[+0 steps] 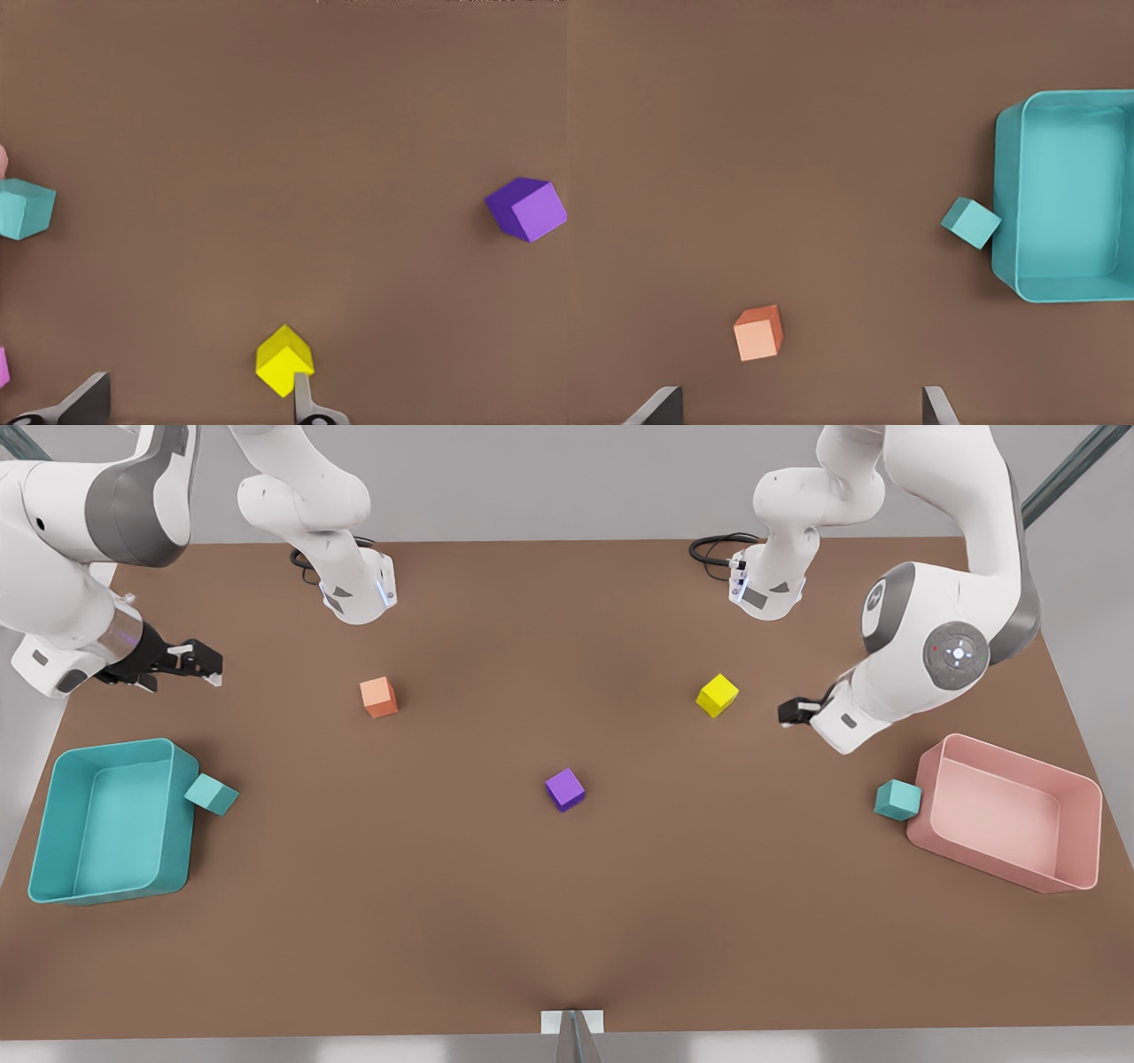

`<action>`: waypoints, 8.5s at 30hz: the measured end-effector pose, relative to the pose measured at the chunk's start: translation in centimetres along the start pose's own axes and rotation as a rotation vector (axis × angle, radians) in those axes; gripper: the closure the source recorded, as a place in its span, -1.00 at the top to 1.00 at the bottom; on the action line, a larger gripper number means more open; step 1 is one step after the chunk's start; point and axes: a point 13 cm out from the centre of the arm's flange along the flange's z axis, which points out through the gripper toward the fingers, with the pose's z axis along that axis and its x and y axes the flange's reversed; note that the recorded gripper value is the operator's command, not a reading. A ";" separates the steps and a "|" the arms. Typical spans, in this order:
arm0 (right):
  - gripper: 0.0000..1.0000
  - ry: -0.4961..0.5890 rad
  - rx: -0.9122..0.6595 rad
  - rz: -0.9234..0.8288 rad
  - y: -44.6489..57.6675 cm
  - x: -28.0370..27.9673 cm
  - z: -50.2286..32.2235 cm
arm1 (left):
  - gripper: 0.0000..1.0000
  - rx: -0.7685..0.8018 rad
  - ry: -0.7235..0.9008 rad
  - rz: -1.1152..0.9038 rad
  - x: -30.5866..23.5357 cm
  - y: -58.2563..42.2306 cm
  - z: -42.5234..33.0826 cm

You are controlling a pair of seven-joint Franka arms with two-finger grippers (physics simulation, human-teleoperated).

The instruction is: Stack the two blue cubes on top of each other

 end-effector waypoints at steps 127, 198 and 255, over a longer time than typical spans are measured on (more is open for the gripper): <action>0.38 -0.297 -0.083 -1.185 45.3 -23.9 39.2 | 1.00 0.016 0.082 -0.037 0.6 6.7 -1.6; 1.00 0.147 -0.030 0.152 -1.4 -1.2 2.1 | -0.08 0.115 -0.074 -1.252 -10.2 22.2 20.8; 1.00 0.170 -0.028 0.185 -0.8 -1.8 3.3 | 1.00 0.052 -0.184 -0.795 -13.3 -20.0 0.9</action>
